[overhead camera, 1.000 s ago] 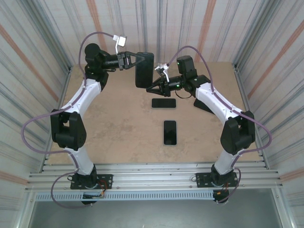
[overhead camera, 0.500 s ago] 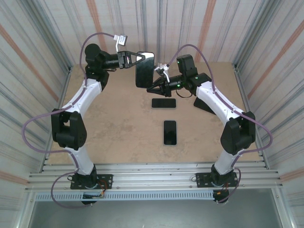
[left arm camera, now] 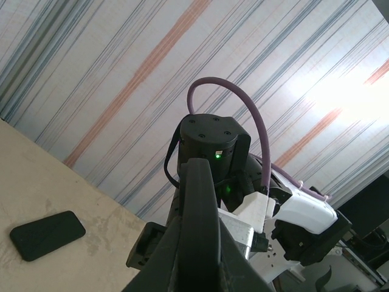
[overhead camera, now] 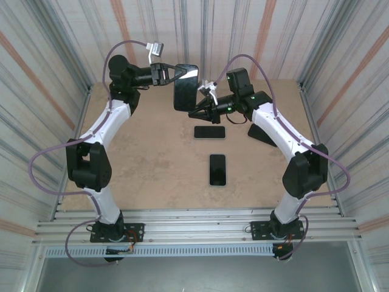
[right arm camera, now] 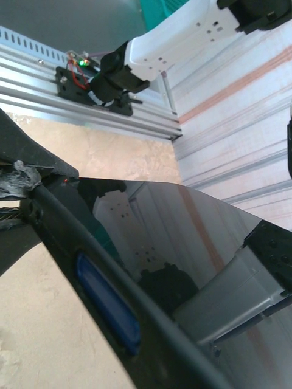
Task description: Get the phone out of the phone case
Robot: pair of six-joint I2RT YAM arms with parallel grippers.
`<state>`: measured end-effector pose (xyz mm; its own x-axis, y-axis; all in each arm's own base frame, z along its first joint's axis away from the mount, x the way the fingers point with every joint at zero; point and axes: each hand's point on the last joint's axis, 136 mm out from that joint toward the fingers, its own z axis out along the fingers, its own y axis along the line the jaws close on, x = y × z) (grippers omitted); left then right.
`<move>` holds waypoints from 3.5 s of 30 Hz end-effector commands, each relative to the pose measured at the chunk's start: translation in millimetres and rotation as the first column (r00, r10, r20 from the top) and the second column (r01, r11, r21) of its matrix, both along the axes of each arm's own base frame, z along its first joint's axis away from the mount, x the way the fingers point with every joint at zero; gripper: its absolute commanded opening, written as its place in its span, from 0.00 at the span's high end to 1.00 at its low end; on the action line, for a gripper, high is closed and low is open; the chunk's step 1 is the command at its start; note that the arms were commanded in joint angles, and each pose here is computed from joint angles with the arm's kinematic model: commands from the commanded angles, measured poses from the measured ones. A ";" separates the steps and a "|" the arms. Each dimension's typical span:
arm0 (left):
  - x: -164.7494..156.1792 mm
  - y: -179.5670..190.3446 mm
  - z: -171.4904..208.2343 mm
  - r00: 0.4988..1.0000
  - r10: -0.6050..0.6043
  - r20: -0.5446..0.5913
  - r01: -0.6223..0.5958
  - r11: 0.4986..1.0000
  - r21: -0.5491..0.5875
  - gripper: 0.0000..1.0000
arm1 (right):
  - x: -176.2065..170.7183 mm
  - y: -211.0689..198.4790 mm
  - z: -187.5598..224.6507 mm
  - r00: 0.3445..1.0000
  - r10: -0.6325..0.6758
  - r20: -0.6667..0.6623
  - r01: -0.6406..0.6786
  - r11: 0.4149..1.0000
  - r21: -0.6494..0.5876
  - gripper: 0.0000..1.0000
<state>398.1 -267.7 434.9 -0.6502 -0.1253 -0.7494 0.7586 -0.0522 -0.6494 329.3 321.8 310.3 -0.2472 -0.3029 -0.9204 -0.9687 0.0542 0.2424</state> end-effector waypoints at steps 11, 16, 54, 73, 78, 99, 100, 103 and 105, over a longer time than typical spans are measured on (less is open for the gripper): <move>-41.4 -20.1 27.4 0.993 -0.108 -0.054 0.108 0.994 -0.001 1.00 | 34.5 -10.9 15.4 0.982 -0.151 0.111 0.152 0.988 -0.002 0.85; -35.2 -20.1 23.6 0.997 -0.064 -0.046 0.065 0.998 0.012 1.00 | 25.8 -10.2 26.7 0.989 -0.129 0.066 0.125 0.990 0.065 0.82; 29.1 7.8 -1.2 0.910 0.217 -0.354 -0.262 0.962 -0.083 1.00 | 36.6 -56.1 37.4 0.834 -0.287 -0.471 0.473 0.812 0.342 0.61; 36.0 3.3 -6.0 0.903 0.248 -0.351 -0.288 0.955 -0.065 1.00 | 38.2 -47.9 35.4 0.846 -0.261 -0.465 0.438 0.836 0.330 0.63; 38.8 -1.8 -5.1 0.895 0.253 -0.366 -0.297 0.952 -0.069 1.00 | 41.4 -46.4 32.0 0.840 -0.272 -0.470 0.445 0.840 0.309 0.63; 50.7 -6.9 -24.3 0.822 0.264 -0.504 -0.367 0.923 -0.116 1.00 | 47.7 -33.4 29.2 0.750 -0.227 -0.621 0.495 0.816 0.299 0.64; 51.7 -8.5 -27.1 0.819 0.258 -0.513 -0.366 0.923 -0.119 1.00 | 48.4 -32.5 32.0 0.742 -0.220 -0.633 0.502 0.808 0.307 0.63; 54.5 -12.0 -33.8 0.813 0.241 -0.531 -0.354 0.927 -0.121 1.00 | 49.7 -31.1 38.9 0.724 -0.196 -0.661 0.516 0.790 0.331 0.65; 55.9 -13.0 -36.8 0.812 0.236 -0.534 -0.347 0.931 -0.117 1.00 | 48.9 -29.4 42.9 0.721 -0.174 -0.671 0.513 0.784 0.348 0.67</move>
